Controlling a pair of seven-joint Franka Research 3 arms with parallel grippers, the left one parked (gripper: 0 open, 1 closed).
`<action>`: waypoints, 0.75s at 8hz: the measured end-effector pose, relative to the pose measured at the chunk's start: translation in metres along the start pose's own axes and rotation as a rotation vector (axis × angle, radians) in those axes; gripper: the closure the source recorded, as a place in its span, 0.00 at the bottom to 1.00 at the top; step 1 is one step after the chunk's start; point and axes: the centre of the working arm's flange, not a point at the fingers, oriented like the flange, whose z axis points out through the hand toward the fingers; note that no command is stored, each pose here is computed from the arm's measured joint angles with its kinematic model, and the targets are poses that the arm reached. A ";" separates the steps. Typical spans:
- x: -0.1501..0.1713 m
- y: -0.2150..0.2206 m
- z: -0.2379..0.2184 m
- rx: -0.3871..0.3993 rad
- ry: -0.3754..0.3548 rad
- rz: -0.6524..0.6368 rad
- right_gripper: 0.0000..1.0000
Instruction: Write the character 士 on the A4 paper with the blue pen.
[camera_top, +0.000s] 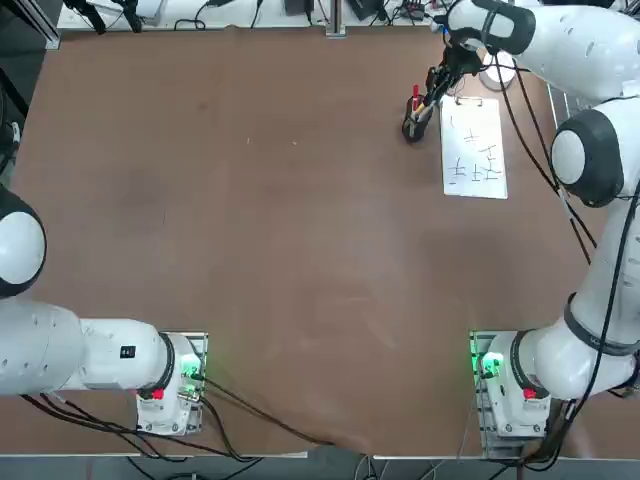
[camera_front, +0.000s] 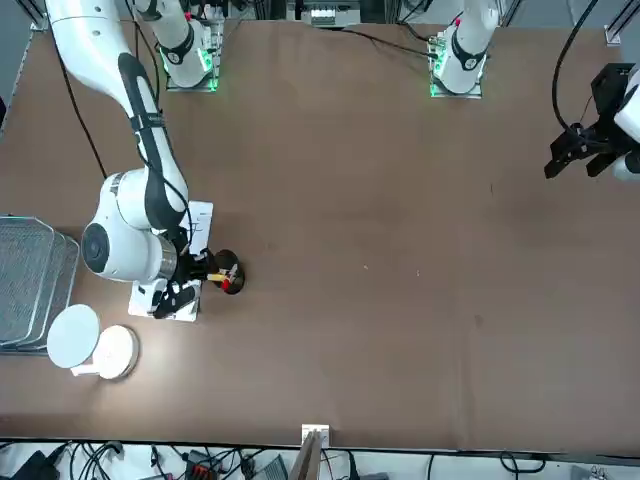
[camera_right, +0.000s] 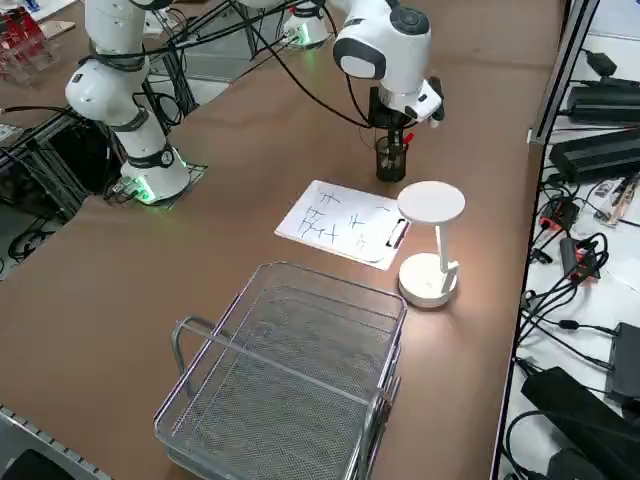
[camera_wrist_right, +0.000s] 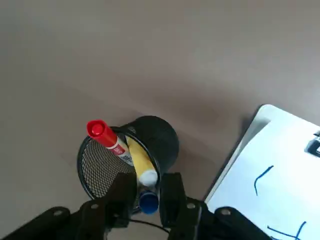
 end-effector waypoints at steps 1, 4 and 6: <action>0.000 0.000 0.000 0.000 0.000 0.008 0.67; 0.000 0.000 0.000 0.000 0.000 0.017 0.70; 0.000 0.000 0.000 0.002 -0.001 0.019 0.75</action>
